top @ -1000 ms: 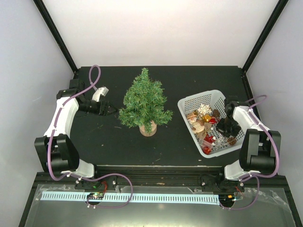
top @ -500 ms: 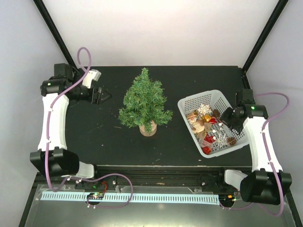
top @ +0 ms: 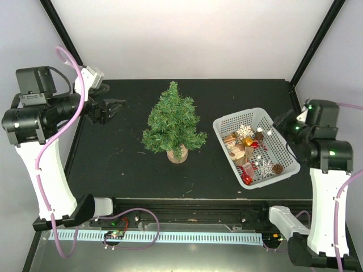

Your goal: Decorate the small christmas tree

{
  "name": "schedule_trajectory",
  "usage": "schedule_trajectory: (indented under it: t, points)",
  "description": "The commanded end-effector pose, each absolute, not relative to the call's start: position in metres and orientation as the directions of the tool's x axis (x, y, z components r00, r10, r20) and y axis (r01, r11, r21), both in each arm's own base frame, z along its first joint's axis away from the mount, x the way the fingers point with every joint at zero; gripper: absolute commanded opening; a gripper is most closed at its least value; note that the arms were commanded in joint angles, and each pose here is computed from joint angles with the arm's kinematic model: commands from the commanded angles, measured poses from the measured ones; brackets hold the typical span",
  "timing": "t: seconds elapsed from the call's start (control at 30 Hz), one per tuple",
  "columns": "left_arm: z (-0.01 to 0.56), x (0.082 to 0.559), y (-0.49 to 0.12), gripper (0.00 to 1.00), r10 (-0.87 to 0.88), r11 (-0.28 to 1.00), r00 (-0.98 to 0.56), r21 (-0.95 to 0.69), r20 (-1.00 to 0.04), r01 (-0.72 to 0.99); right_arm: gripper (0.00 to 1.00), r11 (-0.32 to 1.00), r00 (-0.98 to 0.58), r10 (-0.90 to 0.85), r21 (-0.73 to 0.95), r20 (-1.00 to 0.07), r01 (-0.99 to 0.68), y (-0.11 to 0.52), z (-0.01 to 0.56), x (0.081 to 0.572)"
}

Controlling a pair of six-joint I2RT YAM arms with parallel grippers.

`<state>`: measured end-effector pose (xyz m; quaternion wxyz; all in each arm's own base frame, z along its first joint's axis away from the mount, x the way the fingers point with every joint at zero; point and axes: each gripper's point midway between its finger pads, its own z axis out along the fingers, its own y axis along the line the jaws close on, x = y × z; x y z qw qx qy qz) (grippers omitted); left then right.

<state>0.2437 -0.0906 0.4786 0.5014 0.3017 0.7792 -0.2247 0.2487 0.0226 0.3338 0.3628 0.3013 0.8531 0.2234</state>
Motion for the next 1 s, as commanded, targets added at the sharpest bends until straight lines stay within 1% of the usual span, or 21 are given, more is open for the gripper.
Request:
schedule_trajectory:
  t: [0.0, 0.1, 0.27, 0.4, 0.6, 0.77, 0.83, 0.97]
  points:
    - [0.491, 0.216, -0.106, 0.87, 0.282, 0.654, -0.247, -0.003, -0.927, 0.756, 0.01, 0.696, -0.513, 0.676, 0.688, -0.529, 0.207, 0.038, 0.398, 0.239]
    - [0.501, 0.205, -0.12, 0.87, 0.275, 0.591, -0.198, 0.003, -0.941, 0.807, 0.01, 0.694, -0.512, 0.652, 0.712, -0.559, 0.106, 0.051, 0.433, 0.236]
    - [0.507, 0.189, -0.153, 0.87, 0.281, 0.467, -0.15, -0.001, -0.948, 0.884, 0.01, 0.677, -0.508, 0.587, 0.726, -0.631, -0.119, 0.077, 0.505, 0.22]
    - [0.509, 0.181, -0.177, 0.87, 0.289, 0.384, -0.115, 0.005, -0.95, 0.923, 0.01, 0.69, -0.472, 0.578, 0.708, -0.666, -0.154, 0.076, 0.541, 0.205]
    - [0.506, 0.177, -0.209, 0.87, 0.29, 0.281, -0.112, -0.027, -0.95, 0.959, 0.01, 0.592, -0.434, 0.626, 0.757, -0.648, -0.277, 0.088, 0.581, 0.189]
    - [0.495, 0.179, -0.24, 0.87, 0.306, 0.23, -0.123, -0.052, -0.944, 0.972, 0.01, 0.498, -0.423, 0.652, 0.776, -0.629, -0.386, 0.099, 0.611, 0.186]
    - [0.489, 0.177, -0.254, 0.87, 0.321, 0.189, -0.128, -0.069, -0.939, 0.98, 0.01, 0.455, -0.415, 0.657, 0.77, -0.629, -0.447, 0.104, 0.627, 0.183]
    - [0.484, 0.167, -0.28, 0.87, 0.348, 0.097, -0.086, -0.055, -0.933, 0.994, 0.01, 0.377, -0.44, 0.674, 0.788, -0.594, -0.487, 0.11, 0.641, 0.182]
